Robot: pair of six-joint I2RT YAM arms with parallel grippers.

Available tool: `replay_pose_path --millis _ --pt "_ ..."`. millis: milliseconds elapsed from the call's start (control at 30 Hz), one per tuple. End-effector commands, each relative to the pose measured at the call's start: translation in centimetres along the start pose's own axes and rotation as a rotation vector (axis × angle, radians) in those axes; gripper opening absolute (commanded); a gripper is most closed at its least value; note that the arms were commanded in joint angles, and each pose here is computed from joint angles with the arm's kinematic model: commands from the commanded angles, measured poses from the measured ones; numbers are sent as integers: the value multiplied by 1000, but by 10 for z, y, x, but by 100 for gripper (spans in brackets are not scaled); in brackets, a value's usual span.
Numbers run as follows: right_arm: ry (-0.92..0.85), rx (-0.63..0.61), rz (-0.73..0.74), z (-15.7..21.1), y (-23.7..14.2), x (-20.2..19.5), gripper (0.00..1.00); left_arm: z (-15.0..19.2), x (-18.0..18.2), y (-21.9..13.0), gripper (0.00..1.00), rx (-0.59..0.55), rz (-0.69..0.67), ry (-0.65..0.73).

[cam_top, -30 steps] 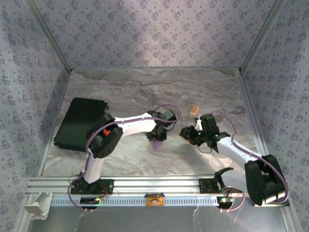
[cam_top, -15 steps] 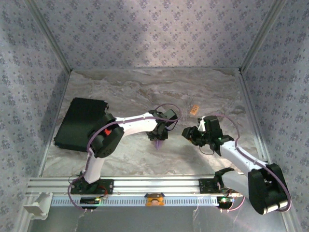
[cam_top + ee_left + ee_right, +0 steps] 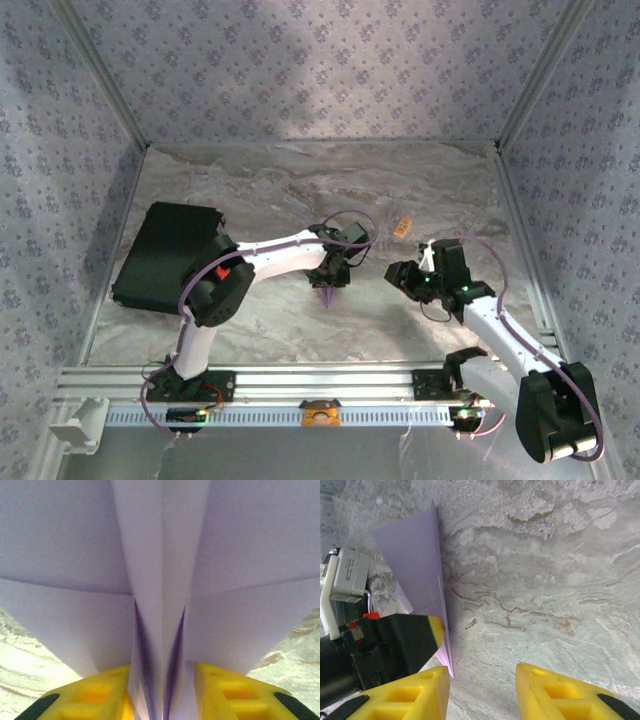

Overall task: Fold a paper plane with a square sheet of paper (pick it up from the middle)
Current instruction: Move a paper plane to the center of the table, then reset both arms

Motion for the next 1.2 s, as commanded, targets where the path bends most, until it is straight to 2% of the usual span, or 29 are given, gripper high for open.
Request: replay_pose_path --millis 0,100,200,267,433,500,533,567,633,733,867,933,1167 --pt "-39 -23 26 -11 -9 3 42 -8 -1 -36 36 -46 37 -14" --pt "-77 -45 63 -21 -17 2 46 -13 -2 -54 37 -77 74 -10" --pt "-144 -100 141 -40 -32 2 54 -25 7 -80 38 -193 98 -6" --pt "-217 -163 263 -60 -50 -4 61 -38 24 -101 39 -301 83 -4" --pt "-336 -394 613 -115 -88 -32 74 -78 95 -140 55 -559 -23 -32" --pt "-392 -457 741 -130 -97 -46 94 -96 131 -147 65 -634 -46 -71" --pt "-431 -487 796 -137 -99 -52 99 -105 149 -148 71 -671 -54 -95" --pt "-454 -521 857 -142 -99 -63 99 -114 168 -149 77 -715 -74 -112" --pt "-490 -548 935 -145 -95 -81 99 -129 199 -150 83 -783 -107 -139" --pt "-556 -543 928 -149 -78 -96 99 -145 247 -142 90 -834 -206 -164" --pt "-593 -546 876 -154 -49 -115 99 -160 293 -123 91 -845 -275 -165" --pt "-621 -526 854 -163 -41 -113 99 -166 301 -113 91 -855 -248 -132" --pt "-797 -635 664 -175 -25 -84 98 -176 309 -82 93 -935 -202 -46"
Point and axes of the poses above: each hand's point on the last joint's axis, 136 mm out from that joint toward the fingers, its own y axis out along the fingers, its own x axis along the line the jaws close on, z = x × y, the point moved 1 cm from there along -y, back along the fingers, and after that the axes turned 7 degrees about -y, right-handed, at the moved point
